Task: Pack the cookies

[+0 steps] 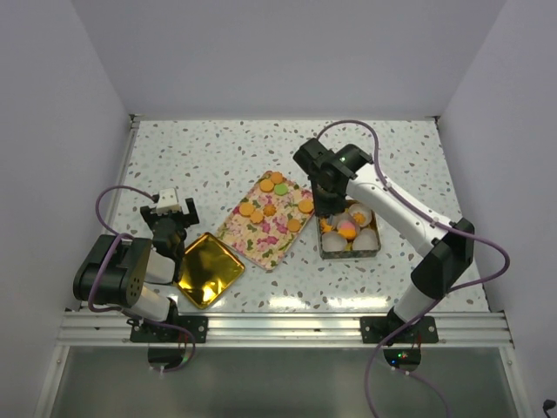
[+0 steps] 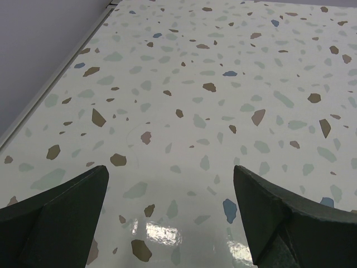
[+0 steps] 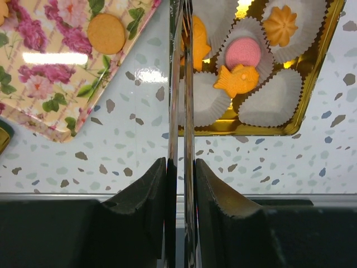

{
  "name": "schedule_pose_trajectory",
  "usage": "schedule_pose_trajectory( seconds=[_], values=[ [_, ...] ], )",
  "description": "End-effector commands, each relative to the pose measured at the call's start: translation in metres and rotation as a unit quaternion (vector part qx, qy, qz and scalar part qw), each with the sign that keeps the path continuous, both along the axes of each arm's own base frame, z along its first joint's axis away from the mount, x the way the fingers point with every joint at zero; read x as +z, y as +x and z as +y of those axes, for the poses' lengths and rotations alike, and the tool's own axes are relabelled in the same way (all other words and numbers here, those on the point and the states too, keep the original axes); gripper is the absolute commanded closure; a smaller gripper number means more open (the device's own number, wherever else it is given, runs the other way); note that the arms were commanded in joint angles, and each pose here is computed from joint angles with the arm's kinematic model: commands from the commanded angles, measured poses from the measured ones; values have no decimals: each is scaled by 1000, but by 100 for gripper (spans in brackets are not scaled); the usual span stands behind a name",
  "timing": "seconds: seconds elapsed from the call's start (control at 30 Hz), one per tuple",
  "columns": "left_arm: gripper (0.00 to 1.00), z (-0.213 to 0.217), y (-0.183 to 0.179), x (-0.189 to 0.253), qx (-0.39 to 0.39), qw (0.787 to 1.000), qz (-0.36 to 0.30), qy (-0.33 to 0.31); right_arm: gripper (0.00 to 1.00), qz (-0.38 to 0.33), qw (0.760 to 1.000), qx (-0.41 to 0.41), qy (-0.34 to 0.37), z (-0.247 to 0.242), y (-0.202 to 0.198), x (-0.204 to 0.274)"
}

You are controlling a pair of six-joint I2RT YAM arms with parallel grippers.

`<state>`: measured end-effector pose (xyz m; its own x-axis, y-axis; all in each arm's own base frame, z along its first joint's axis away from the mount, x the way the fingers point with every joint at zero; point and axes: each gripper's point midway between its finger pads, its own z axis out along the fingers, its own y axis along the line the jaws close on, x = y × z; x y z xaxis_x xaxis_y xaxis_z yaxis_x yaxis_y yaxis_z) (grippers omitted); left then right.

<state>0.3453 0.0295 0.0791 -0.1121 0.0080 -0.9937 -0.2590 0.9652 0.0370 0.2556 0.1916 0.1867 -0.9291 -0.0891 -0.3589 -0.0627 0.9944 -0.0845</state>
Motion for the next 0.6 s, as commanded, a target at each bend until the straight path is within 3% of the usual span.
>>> schedule_pose_trajectory(
  seconds=[0.0,0.3,0.57],
  values=[
    [0,3,11,36,10,997,-71,0,100,-52,998,4,29,3,33,18],
    [0,3,11,36,10,997,-71,0,100,-57,998,-3,17,-29,12,46],
    [0,3,11,37,10,997,-72,0,100,-27,996,4,90,-27,-34,60]
  ],
)
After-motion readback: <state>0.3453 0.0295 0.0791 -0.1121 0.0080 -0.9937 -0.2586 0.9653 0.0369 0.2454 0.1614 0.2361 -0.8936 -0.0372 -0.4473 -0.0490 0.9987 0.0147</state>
